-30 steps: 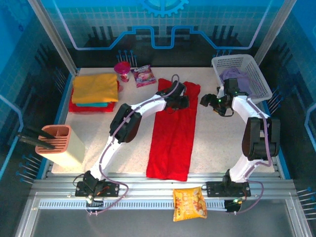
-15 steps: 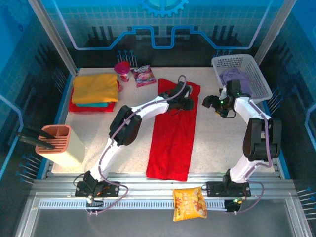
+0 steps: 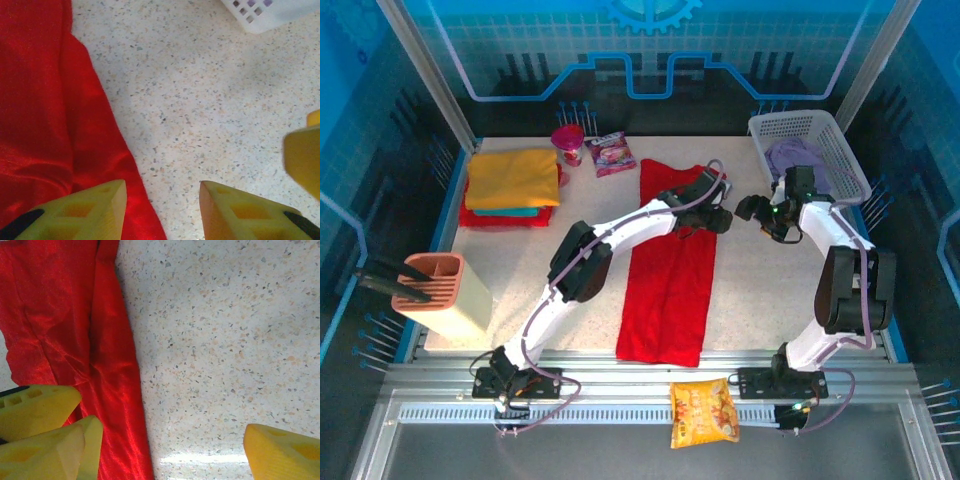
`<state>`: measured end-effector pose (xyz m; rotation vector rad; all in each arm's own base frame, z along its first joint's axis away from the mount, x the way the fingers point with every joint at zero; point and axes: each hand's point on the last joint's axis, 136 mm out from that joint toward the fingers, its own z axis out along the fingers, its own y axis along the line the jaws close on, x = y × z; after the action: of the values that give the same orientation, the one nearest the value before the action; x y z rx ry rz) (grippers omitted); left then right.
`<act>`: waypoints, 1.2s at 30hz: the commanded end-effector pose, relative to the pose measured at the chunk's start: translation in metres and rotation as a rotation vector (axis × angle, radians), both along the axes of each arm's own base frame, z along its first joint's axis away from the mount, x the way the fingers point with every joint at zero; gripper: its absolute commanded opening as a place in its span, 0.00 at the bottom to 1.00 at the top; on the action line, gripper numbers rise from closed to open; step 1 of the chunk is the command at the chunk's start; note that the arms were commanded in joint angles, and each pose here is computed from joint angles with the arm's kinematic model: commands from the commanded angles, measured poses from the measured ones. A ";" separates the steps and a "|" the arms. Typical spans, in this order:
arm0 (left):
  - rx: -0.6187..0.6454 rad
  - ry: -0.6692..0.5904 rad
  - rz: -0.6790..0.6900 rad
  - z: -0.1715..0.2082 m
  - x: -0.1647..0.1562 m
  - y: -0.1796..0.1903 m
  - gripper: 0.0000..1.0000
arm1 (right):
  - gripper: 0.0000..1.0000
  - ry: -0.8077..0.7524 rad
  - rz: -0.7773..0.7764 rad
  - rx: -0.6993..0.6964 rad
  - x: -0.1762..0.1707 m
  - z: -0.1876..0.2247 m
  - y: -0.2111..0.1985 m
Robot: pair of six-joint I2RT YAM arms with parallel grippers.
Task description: Fold and stack the t-shirts
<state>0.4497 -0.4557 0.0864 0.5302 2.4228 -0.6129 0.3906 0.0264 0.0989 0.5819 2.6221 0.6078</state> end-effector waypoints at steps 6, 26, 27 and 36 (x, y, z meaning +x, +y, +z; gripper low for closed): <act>-0.136 0.002 0.111 0.047 0.031 0.064 0.66 | 0.87 -0.013 -0.001 0.007 -0.006 0.005 -0.002; -0.423 0.189 0.259 -0.005 0.091 0.063 0.65 | 0.89 -0.010 0.010 0.027 -0.008 0.005 -0.003; -0.425 0.197 0.268 -0.009 0.092 0.063 0.63 | 0.88 -0.011 0.009 0.028 -0.008 0.006 -0.002; -0.470 0.245 0.265 -0.021 0.084 0.044 0.57 | 0.88 -0.010 0.013 0.034 -0.008 0.006 -0.001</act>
<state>0.5356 -0.3913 0.0569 -0.0778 2.4228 -1.0541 0.3864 0.0268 0.0999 0.5770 2.6199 0.6350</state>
